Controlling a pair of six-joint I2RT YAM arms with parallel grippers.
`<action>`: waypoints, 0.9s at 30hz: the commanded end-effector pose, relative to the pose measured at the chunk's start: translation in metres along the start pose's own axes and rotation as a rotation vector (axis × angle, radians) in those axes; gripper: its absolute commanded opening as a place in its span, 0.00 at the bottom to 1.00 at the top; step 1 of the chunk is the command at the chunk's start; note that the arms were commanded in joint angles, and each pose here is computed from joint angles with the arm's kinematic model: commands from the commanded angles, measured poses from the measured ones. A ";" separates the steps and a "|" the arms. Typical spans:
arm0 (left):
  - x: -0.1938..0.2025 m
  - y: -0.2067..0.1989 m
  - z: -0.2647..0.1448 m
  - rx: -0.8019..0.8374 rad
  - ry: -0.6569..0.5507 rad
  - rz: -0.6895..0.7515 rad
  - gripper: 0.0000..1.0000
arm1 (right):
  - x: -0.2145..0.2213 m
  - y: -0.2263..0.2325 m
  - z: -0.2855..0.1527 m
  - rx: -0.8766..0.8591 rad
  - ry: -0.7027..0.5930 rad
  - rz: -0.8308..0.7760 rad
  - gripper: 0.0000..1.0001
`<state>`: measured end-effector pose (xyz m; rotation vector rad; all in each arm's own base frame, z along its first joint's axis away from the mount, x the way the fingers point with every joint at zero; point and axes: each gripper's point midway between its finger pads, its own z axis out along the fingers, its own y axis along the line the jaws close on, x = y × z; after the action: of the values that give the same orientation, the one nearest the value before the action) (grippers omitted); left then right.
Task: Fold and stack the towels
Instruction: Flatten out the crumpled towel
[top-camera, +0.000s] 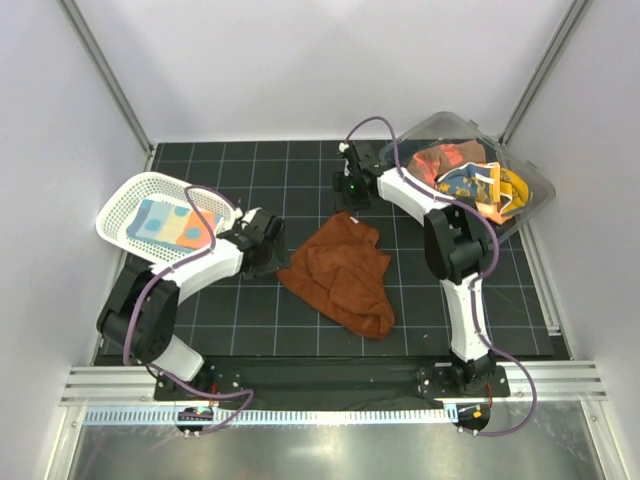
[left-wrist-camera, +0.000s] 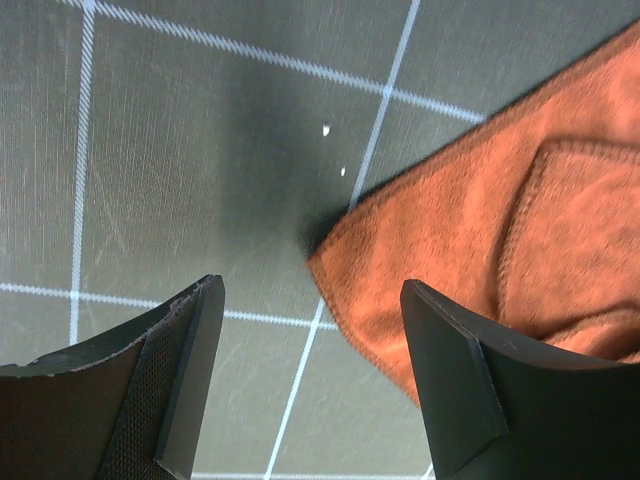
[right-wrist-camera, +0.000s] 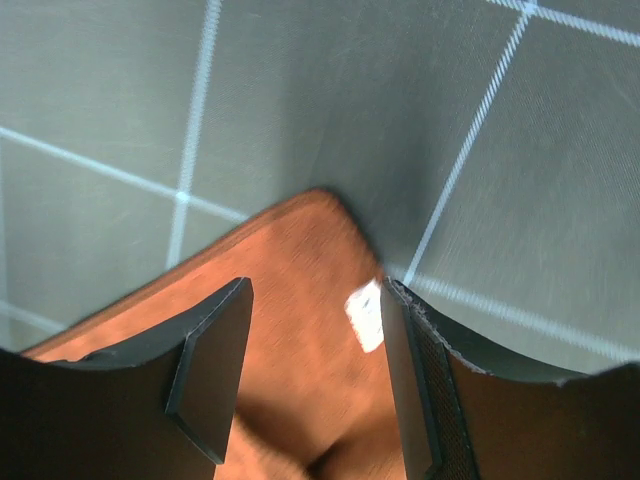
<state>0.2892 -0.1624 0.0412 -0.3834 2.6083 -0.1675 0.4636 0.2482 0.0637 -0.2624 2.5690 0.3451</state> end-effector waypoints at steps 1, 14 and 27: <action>-0.022 -0.012 0.006 0.026 -0.104 -0.068 0.75 | -0.016 -0.007 -0.001 -0.019 0.007 -0.118 0.61; -0.009 -0.022 0.039 0.033 -0.035 -0.067 0.72 | -0.002 0.000 0.043 -0.226 0.046 -0.177 0.58; 0.008 -0.017 0.034 0.046 0.015 -0.077 0.60 | 0.035 0.006 0.044 -0.320 0.127 -0.207 0.45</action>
<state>0.3225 -0.1851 0.0247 -0.4447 2.5386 -0.2539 0.4731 0.2669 0.0282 -0.6236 2.5120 0.6912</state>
